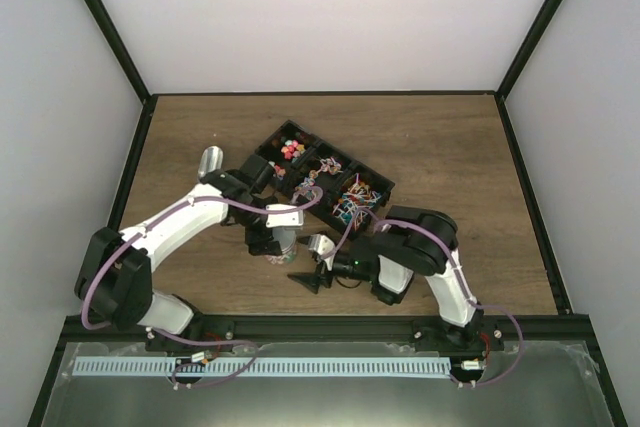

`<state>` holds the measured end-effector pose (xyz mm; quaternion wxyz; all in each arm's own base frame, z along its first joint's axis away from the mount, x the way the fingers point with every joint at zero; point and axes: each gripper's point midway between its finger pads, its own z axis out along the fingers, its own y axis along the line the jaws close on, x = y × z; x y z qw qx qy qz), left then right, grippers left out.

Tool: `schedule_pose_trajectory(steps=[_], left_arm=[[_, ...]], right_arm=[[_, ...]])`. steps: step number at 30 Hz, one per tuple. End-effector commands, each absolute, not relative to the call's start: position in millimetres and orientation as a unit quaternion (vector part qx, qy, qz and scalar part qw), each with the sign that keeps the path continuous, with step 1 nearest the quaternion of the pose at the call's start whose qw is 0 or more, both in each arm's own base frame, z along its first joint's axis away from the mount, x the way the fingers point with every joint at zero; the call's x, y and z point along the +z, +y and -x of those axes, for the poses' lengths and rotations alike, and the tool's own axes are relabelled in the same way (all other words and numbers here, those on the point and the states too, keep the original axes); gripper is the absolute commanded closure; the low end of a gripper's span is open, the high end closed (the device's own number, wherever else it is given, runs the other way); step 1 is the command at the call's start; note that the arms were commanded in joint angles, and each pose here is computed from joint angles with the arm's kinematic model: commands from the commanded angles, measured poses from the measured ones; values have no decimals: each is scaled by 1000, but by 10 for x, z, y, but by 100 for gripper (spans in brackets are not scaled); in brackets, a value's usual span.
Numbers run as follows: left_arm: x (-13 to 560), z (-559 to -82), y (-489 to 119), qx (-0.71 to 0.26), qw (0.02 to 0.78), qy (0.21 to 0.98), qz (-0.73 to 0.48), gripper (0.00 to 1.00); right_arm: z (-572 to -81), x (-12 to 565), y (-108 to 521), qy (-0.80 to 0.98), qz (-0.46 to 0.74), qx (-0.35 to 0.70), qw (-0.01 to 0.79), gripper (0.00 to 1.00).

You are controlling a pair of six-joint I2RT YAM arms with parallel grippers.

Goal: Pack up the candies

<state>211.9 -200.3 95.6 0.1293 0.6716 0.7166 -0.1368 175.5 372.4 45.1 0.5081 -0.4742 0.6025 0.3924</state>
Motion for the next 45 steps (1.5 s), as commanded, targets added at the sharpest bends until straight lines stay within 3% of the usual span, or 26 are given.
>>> schedule_pose_trajectory(steps=[1, 7, 13, 24, 31, 36, 45], left_arm=[[767, -2224, -1705, -84, 102, 736, -664, 29], [756, -2399, -1617, -81, 120, 759, -635, 20], [779, -2514, -1568, -72, 144, 763, -626, 0], [1251, -2352, -1673, -118, 192, 756, -614, 0], [1704, -2422, -1600, -91, 251, 780, -565, 0], [2283, -2839, -1604, -82, 326, 816, -470, 0], [2881, -3917, -1322, -134, 346, 886, -280, 0]], right_arm=[[-1652, 1447, 3711, 466, 443, 435, 630, 0], [-1572, 1559, 3606, 468, 447, 435, 626, 0], [-1606, 1613, 3432, 495, 434, 410, 631, 0], [-1805, 1891, 3305, 528, 448, 396, 602, 0], [-2113, 2283, 3111, 533, 452, 381, 605, 0], [-2533, 2709, 2911, 557, 438, 364, 605, 0], [-3345, 3465, 2169, 623, 355, 310, 624, 0]])
